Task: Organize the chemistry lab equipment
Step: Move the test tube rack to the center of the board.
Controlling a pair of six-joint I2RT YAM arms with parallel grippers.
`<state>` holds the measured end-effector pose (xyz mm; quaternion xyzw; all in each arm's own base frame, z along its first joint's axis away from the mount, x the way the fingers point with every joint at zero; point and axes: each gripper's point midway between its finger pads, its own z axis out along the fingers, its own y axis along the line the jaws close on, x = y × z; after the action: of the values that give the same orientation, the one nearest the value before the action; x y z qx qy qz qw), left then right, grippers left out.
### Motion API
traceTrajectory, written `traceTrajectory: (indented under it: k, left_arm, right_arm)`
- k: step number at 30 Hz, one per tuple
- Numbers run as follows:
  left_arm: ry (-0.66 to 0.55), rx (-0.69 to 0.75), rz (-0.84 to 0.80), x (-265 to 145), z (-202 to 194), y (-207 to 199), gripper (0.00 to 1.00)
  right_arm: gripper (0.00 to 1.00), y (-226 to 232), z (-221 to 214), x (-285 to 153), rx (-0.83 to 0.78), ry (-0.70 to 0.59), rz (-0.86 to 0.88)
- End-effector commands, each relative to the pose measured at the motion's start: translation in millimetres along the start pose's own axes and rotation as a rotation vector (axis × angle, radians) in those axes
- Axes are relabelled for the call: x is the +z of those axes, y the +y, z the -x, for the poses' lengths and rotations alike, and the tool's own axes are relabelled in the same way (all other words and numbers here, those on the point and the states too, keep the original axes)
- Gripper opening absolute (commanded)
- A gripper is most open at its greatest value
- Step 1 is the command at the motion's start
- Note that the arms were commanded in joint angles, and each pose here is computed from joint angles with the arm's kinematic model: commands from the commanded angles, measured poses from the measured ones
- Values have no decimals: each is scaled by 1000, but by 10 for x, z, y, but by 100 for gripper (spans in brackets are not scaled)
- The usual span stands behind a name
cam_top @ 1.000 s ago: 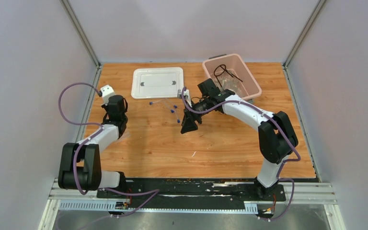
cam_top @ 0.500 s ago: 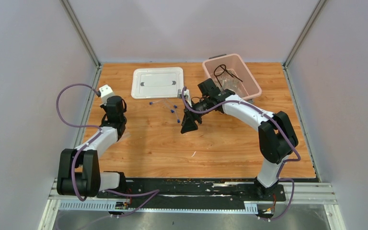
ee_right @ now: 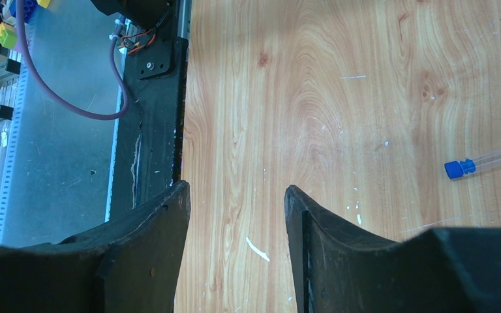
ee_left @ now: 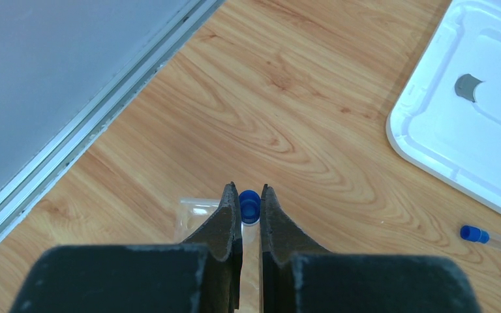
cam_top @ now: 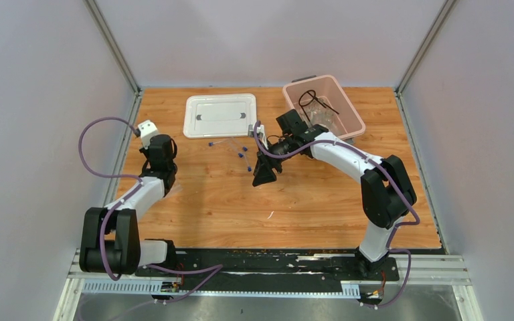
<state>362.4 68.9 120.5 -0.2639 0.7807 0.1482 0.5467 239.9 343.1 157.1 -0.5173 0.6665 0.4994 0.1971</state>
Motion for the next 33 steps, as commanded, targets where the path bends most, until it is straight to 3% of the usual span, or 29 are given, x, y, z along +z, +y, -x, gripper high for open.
traceTrajectory:
  k: [1, 19, 28, 33]
  left_arm:
    - [-61, -44, 71, -22, 152, 179, 5]
    - [-48, -92, 27, 63, 175, 190, 4]
    - [-68, -174, -86, -233, 430, 82, 4]
    - [-97, -229, -166, -510, 638, 45, 3]
  right_arm:
    - [55, 119, 265, -112, -84, -52, 12]
    - [55, 129, 267, -126, -91, -54, 14]
    - [56, -20, 361, 60, -9, -129, 63]
    - [57, -268, 691, 387, 83, -176, 88]
